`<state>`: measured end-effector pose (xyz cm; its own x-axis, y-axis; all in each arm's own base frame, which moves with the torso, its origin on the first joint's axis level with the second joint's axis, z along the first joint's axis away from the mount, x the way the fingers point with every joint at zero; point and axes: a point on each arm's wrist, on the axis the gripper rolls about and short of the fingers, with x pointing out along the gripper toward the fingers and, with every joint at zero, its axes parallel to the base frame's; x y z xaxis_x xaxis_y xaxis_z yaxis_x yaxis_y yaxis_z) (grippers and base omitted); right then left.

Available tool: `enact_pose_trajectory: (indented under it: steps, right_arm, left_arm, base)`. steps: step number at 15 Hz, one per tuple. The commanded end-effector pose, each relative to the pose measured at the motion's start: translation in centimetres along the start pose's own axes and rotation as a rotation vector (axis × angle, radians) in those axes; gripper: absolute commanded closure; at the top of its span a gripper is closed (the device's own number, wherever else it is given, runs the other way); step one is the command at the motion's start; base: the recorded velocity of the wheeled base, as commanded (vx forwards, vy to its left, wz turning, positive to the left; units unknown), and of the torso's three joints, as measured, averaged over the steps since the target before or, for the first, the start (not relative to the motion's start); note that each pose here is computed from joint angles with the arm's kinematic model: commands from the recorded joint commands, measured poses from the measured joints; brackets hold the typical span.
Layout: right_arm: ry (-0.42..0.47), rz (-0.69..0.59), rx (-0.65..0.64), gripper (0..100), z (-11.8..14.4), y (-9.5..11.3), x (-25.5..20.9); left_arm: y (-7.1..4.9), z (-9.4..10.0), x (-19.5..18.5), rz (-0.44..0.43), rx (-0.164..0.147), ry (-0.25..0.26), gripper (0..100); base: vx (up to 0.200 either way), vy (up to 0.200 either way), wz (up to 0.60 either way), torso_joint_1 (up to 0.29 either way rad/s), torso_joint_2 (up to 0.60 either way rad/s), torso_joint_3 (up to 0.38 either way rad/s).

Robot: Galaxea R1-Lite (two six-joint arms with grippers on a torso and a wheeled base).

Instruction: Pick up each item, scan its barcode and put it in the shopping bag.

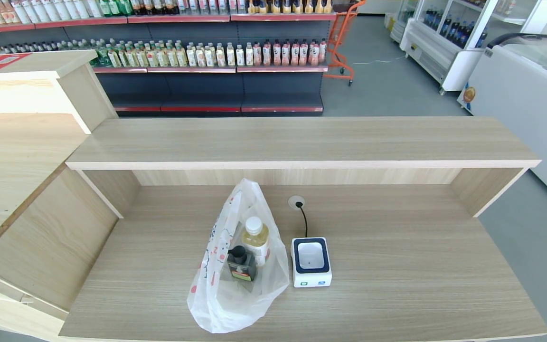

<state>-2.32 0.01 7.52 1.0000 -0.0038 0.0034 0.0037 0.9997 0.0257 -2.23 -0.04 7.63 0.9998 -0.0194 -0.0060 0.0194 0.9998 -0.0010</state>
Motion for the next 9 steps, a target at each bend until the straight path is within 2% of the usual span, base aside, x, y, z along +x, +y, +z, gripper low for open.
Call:
enact_pose_trajectory:
  steps: [1, 9]
  right_arm:
    - [0.006, 0.001, 0.002, 100, 0.0, 0.0, 0.04]
    - [0.006, 0.001, 0.002, 100, 0.0, 0.0, 0.04]
  left_arm:
    - [0.0, 0.0, -0.06, 0.001, -0.004, -0.009, 0]
    - [0.0, -0.02, -0.07, 0.002, -0.004, -0.009, 0]
  base:
    - [0.0, 0.0, 0.0, 0.0, 0.0, 0.0]
    - [0.0, 0.0, 0.0, 0.0, 0.0, 0.0]
